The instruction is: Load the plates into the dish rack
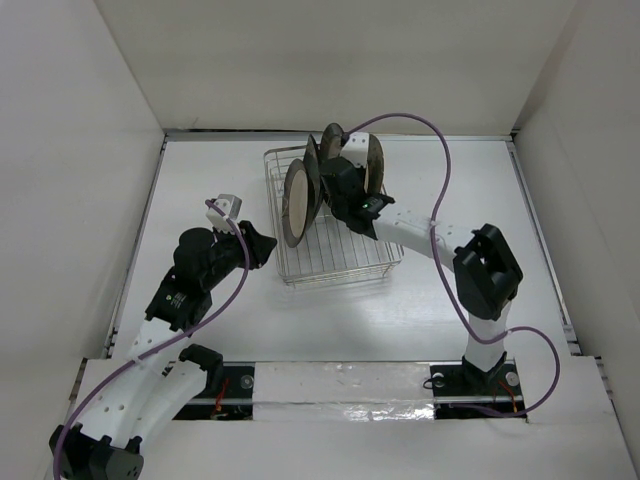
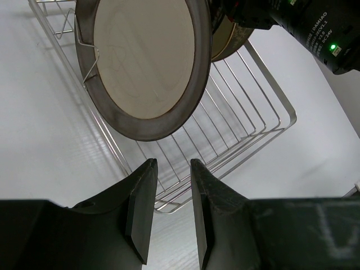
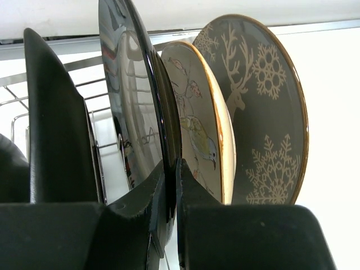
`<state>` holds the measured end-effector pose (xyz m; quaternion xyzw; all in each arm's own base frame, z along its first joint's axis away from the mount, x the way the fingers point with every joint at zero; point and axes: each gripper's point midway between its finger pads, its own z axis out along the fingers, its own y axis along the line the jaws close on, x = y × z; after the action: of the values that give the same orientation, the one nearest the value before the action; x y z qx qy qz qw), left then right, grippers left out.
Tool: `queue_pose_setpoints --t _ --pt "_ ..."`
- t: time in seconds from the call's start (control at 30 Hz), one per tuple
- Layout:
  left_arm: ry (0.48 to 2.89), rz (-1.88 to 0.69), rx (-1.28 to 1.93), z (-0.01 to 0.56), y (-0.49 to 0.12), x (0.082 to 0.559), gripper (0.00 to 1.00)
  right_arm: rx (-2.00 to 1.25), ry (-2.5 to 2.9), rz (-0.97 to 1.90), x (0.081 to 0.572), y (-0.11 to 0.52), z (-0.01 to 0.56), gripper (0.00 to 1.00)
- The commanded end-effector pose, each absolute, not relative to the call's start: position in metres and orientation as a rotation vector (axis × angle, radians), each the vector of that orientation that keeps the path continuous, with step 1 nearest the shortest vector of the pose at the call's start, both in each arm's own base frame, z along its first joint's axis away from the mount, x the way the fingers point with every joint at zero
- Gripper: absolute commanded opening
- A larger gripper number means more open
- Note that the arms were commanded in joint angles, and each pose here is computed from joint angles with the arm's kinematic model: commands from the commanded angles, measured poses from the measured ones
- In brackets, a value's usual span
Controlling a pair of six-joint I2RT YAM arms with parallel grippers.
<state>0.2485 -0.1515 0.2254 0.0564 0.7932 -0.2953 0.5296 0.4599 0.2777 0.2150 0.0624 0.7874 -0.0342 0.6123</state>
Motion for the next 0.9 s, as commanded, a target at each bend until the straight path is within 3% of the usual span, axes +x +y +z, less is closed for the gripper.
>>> queue_pose_setpoints --t 0.0,0.47,0.83,0.87 --pt "1.810 -0.726 0.159 0.250 -0.154 0.251 0.27 0.205 1.777 0.015 0.449 0.283 0.232 0.07" --pt "1.800 -0.717 0.147 0.253 -0.152 0.251 0.27 0.228 1.748 0.123 0.422 0.293 0.250 0.32" --pt "1.809 -0.713 0.144 0.251 -0.151 0.252 0.28 0.250 1.724 0.130 0.413 0.280 0.268 0.32" --pt "1.807 -0.707 0.139 0.251 -0.150 0.252 0.28 0.257 1.705 0.150 0.410 0.278 0.279 0.40"
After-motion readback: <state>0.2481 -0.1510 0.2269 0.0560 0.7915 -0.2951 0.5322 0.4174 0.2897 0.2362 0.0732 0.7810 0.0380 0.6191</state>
